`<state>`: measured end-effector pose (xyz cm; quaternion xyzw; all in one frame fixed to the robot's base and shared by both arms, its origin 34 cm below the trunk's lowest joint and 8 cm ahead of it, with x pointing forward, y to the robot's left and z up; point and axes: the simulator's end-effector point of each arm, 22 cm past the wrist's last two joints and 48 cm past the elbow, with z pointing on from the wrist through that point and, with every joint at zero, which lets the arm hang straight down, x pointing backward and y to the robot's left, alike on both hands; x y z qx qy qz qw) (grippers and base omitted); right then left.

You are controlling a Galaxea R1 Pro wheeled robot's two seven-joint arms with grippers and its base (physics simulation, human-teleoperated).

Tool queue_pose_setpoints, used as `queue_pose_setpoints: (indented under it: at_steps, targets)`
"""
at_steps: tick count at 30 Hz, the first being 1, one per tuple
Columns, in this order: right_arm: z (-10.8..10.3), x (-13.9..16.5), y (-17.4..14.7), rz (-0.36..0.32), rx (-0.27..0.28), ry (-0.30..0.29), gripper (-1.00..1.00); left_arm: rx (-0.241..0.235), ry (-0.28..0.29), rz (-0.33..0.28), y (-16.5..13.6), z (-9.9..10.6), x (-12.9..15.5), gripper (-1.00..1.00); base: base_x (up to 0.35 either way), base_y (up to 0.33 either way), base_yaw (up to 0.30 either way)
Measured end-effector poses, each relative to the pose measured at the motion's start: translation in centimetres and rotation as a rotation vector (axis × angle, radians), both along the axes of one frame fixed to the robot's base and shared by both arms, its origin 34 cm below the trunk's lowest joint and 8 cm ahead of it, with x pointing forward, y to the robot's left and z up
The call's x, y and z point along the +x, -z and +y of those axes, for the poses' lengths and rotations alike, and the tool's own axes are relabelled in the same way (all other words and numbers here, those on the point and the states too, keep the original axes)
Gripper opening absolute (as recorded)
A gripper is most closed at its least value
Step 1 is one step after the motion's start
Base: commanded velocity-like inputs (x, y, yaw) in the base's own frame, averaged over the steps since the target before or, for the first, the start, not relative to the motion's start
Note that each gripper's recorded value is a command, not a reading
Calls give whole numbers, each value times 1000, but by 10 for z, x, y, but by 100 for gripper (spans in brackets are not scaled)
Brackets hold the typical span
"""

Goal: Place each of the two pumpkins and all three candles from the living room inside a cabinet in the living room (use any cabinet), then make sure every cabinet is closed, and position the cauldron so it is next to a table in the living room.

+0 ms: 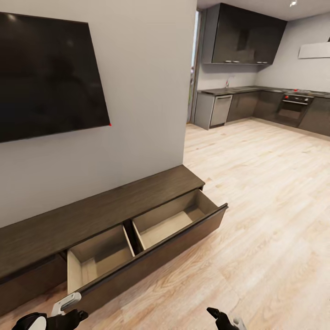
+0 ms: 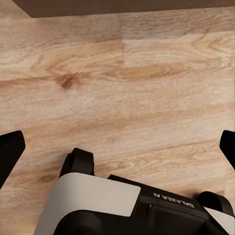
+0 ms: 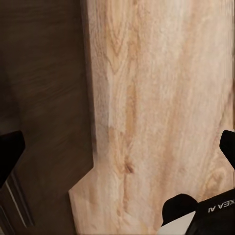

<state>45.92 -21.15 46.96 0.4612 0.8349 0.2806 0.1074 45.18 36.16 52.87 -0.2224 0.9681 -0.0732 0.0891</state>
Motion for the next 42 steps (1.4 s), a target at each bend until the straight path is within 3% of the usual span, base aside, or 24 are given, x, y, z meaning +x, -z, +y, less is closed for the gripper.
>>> queue_pose_setpoints:
  at_steps: [8, 11, 14, 17, 33, 42]
  targets:
    - [-20, -8, 6, 13, -44, 27, 100, -5, 12, 4, 3, -10, -1, 100, -124, -84, 1]
    - [-31, -4, 8, -15, -97, 38, 100, 6, 35, 8, 6, -16, -3, 100, -250, -171, 63]
    - [-50, 6, 7, -72, -194, 53, 100, 12, 52, 11, 8, -23, -4, 100, -262, -172, 19]
    - [-57, 11, 5, -101, -227, 54, 100, 13, 55, 13, 9, -24, -5, 100, -251, -147, 5]
    - [-60, 6, 11, -98, -241, 55, 100, 12, 55, 35, 16, -24, -12, 100, -26, -13, -115]
    - [-61, -10, 20, -50, -242, 49, 100, 11, 55, 49, 20, -24, -16, 100, 0, 0, -146]
